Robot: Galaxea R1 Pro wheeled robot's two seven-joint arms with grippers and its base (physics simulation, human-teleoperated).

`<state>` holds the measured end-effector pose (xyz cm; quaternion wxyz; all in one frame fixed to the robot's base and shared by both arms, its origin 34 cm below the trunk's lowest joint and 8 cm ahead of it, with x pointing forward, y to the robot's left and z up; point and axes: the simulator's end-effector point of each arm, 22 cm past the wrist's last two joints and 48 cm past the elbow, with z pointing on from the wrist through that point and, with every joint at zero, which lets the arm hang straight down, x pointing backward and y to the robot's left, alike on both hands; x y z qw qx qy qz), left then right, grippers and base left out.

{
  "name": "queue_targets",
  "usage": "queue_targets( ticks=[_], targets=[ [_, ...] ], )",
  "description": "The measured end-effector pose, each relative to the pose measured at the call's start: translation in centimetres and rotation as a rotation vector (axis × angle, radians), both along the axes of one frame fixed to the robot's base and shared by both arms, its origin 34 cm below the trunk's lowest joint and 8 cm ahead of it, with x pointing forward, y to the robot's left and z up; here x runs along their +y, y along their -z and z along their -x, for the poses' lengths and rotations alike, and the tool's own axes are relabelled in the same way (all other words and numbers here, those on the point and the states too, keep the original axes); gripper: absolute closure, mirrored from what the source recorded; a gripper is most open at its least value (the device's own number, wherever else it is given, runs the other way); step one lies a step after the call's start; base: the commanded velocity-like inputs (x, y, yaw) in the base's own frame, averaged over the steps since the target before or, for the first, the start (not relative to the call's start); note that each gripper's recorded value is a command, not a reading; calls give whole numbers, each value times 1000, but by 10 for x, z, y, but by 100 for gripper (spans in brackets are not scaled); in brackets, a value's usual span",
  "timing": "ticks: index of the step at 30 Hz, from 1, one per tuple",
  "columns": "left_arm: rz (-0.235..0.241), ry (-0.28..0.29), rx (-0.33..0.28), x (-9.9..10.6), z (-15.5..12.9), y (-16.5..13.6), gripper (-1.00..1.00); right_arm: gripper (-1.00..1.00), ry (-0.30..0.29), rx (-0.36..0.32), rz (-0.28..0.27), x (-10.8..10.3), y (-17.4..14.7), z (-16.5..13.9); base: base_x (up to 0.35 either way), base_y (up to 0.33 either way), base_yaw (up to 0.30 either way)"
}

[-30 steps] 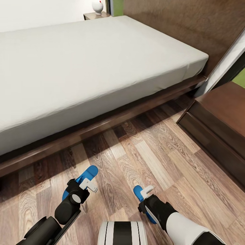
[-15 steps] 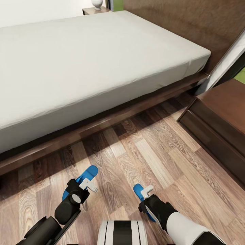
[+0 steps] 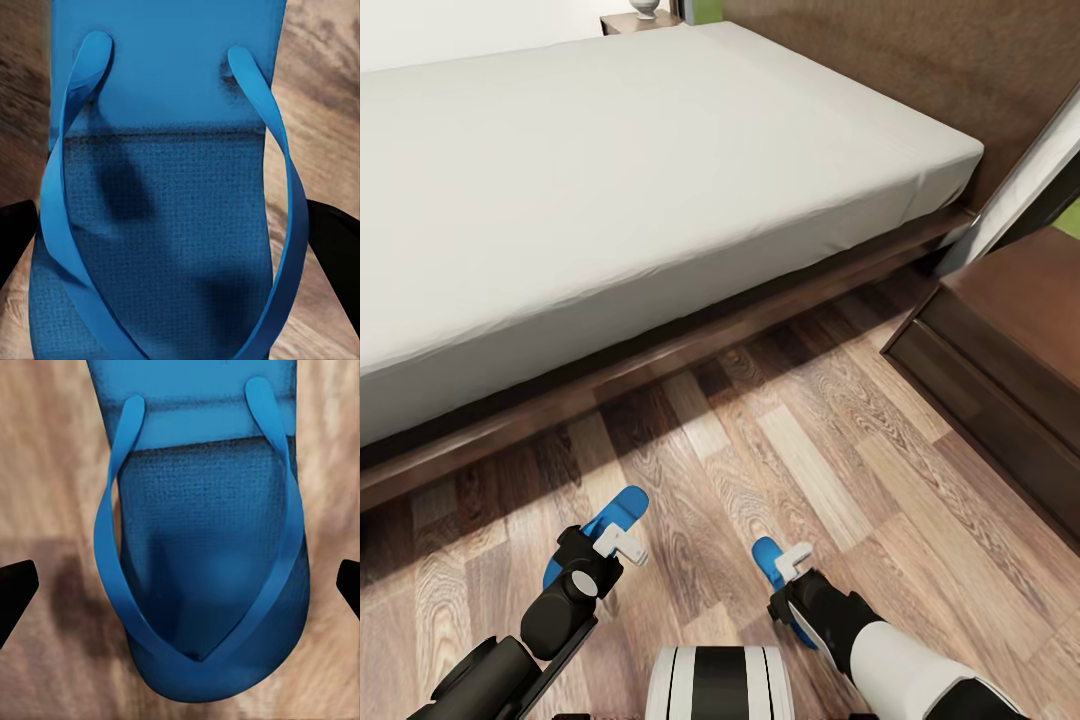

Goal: In the bedroom, move the book from the bed onto either nightstand, and place the two sandals side by side next to the bed.

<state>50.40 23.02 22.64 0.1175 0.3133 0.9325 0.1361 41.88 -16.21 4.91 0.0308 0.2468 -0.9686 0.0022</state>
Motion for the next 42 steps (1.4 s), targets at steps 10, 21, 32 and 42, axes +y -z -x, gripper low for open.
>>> queue_targets(
  ticks=[10, 21, 32, 42],
  targets=[
    [-2, 0, 3, 0, 1, 2, 100, -100, 3, -5, 1, -1, 1, -3, 0, 0, 0],
    [-1, 0, 3, 0, 1, 2, 100, -100, 25, -39, 6, -4, -3, -33, 0, 0, 0],
    [-1, 2, 24, 0, 7, 11, 100, -100, 35, -14, 16, -9, 6, -27, 0, 0, 0],
    [-2, 2, 23, 0, 7, 11, 100, -100, 35, -6, 14, -6, 6, -24, 0, 0, 0]
  ],
)
